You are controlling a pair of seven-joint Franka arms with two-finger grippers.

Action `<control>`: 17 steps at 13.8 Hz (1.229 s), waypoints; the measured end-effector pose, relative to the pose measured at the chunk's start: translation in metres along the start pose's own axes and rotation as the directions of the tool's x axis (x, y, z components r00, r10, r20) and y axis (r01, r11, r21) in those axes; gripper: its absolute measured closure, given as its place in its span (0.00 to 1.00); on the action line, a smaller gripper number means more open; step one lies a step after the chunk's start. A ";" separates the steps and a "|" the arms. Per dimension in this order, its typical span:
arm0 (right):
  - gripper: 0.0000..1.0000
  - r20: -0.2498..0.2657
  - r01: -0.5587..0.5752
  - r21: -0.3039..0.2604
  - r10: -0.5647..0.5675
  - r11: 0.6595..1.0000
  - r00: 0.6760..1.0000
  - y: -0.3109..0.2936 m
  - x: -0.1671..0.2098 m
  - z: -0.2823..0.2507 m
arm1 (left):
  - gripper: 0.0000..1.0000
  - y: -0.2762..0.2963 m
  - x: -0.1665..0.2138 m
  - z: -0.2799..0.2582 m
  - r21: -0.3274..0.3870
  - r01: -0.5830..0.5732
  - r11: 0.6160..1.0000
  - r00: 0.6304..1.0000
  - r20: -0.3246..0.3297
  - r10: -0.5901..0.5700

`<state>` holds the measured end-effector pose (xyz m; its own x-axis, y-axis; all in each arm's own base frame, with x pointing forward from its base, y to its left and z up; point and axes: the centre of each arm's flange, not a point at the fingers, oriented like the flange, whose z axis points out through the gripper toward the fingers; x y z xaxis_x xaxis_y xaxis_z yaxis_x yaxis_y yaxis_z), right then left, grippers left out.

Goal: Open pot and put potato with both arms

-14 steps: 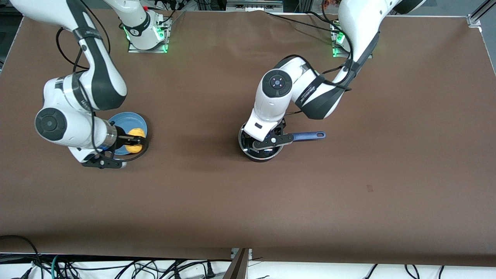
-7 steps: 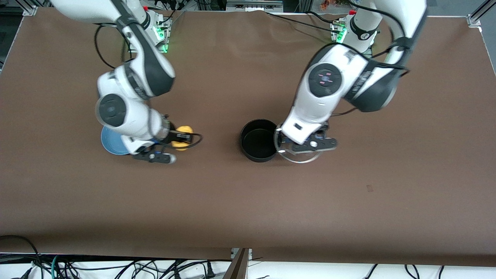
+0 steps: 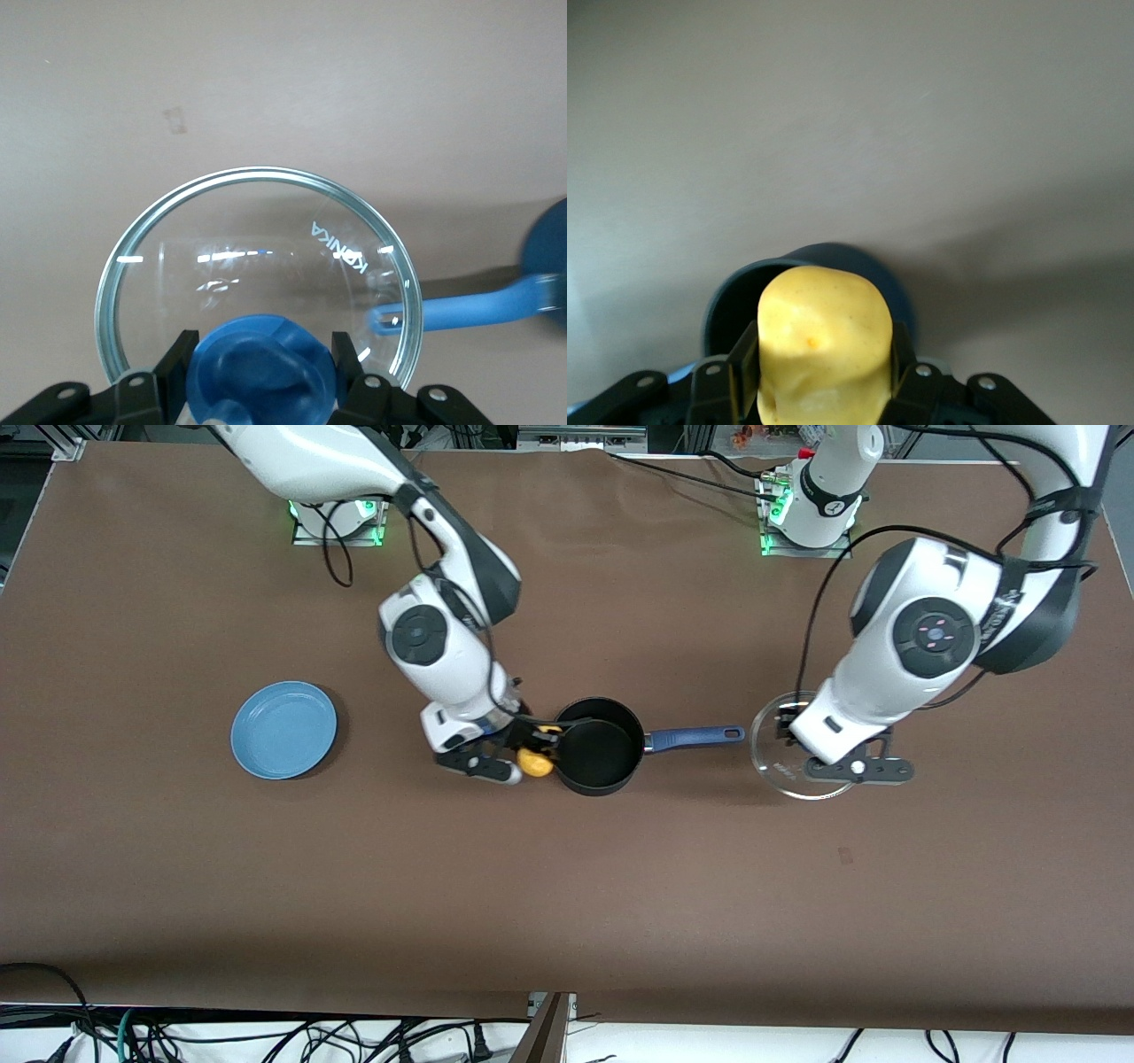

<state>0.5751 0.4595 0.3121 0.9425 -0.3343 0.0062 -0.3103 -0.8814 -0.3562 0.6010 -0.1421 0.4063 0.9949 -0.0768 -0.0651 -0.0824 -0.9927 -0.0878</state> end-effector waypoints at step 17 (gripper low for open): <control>0.00 0.073 0.120 -0.189 -0.108 0.975 0.991 -0.024 -0.021 0.018 | 0.00 -0.123 0.027 0.198 -0.059 -0.054 0.997 0.998 -0.043 0.052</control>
<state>0.5651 0.4932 0.3040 0.9771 -0.2117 -0.0239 -0.2126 -0.9623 -0.1698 0.6262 -0.0033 0.2186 0.9909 -0.1318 -0.0264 -0.1325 -0.9909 -0.0255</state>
